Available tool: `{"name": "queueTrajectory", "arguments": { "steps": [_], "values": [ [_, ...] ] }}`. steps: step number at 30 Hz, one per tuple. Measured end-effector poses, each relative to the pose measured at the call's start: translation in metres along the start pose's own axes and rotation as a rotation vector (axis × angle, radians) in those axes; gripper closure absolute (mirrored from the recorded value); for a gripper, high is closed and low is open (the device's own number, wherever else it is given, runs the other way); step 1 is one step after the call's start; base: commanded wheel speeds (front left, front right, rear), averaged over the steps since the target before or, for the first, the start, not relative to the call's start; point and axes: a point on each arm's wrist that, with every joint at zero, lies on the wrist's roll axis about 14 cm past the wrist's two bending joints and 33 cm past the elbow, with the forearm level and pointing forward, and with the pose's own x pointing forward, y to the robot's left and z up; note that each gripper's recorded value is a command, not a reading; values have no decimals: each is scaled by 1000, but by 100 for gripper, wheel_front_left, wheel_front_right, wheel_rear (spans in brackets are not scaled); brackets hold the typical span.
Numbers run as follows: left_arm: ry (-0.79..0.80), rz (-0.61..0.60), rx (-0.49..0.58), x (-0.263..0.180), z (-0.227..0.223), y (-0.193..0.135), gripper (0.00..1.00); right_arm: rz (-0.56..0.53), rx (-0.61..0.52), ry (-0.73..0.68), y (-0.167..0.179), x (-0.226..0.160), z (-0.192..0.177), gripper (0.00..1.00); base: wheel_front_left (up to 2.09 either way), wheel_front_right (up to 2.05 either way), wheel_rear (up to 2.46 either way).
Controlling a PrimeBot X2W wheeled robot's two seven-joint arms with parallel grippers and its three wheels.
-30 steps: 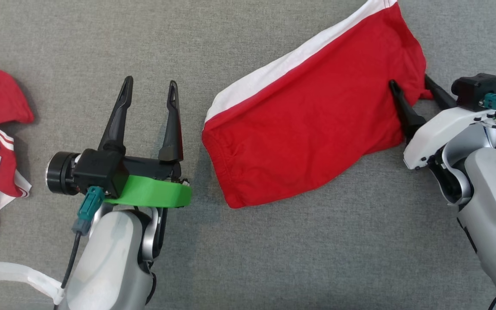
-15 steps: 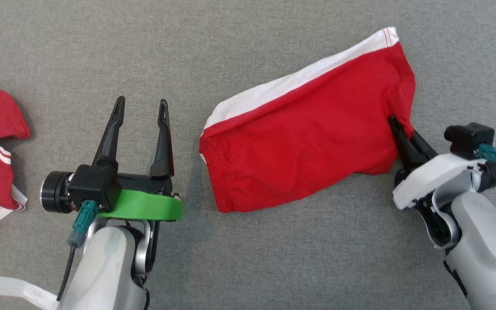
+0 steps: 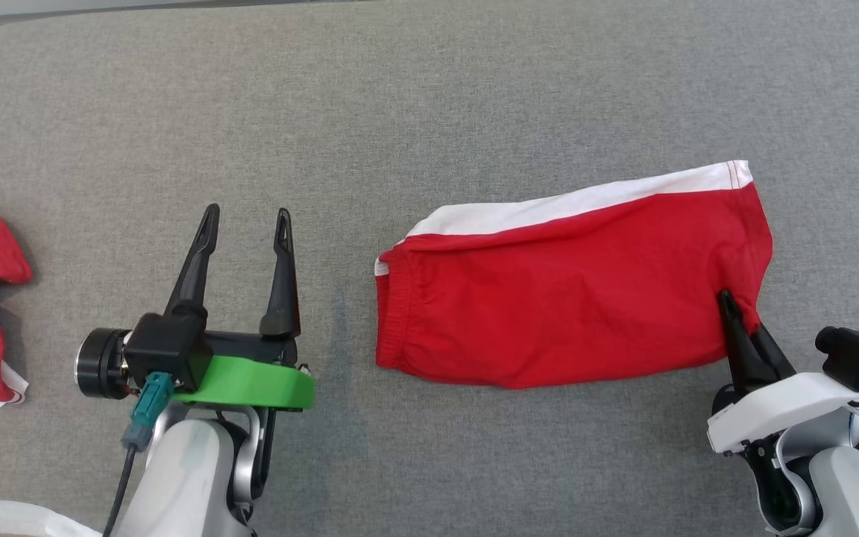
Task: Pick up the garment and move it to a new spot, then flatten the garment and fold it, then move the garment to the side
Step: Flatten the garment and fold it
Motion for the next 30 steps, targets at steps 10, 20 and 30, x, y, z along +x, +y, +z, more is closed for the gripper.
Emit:
{"name": "queueTrajectory", "arguments": {
  "steps": [10, 20, 30],
  "values": [
    [-11, -4, 2, -4, 7, -1, 0, 169, -175, -34, 56, 5, 35, 100, 0, 0, 0],
    [-32, 24, 6, -15, 19, 7, 0, 578, -222, 72, 193, -10, 8, 100, 0, 0, 0],
    [-24, 57, 7, -24, 18, 16, 0, 697, -158, 167, 232, -23, -29, 0, 0, 0, 0]
  ]
}}
